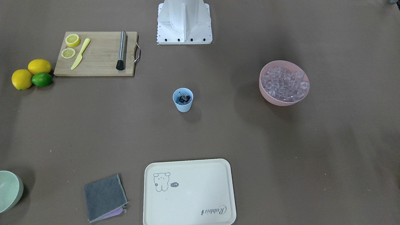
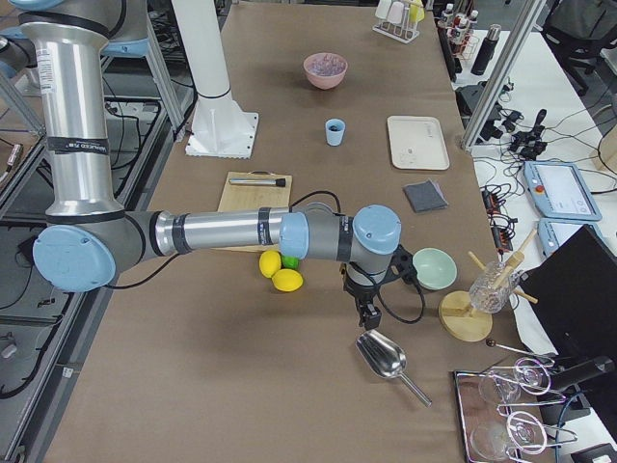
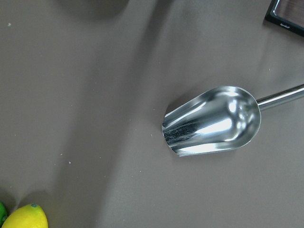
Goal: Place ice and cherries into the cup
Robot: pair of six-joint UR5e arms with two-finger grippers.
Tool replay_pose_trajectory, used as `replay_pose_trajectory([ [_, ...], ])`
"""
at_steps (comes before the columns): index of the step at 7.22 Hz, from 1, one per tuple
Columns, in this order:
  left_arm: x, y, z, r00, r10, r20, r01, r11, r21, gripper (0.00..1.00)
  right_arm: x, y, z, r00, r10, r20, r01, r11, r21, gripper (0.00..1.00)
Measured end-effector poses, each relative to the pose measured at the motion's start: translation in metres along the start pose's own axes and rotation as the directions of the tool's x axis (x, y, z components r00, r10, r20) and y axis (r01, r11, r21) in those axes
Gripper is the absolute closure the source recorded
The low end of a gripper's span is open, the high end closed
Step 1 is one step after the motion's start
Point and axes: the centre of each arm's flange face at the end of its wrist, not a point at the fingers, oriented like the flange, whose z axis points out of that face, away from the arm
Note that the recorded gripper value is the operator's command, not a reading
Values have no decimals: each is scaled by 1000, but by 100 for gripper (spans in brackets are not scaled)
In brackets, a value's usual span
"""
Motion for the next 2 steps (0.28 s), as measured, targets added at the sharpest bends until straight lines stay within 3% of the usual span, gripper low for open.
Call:
replay_pose_trajectory([
  [2,-5,2,-3,999,-41,-13,42,999,8,2,-7,-6,3,999,21,30,-21,1000,4,0],
])
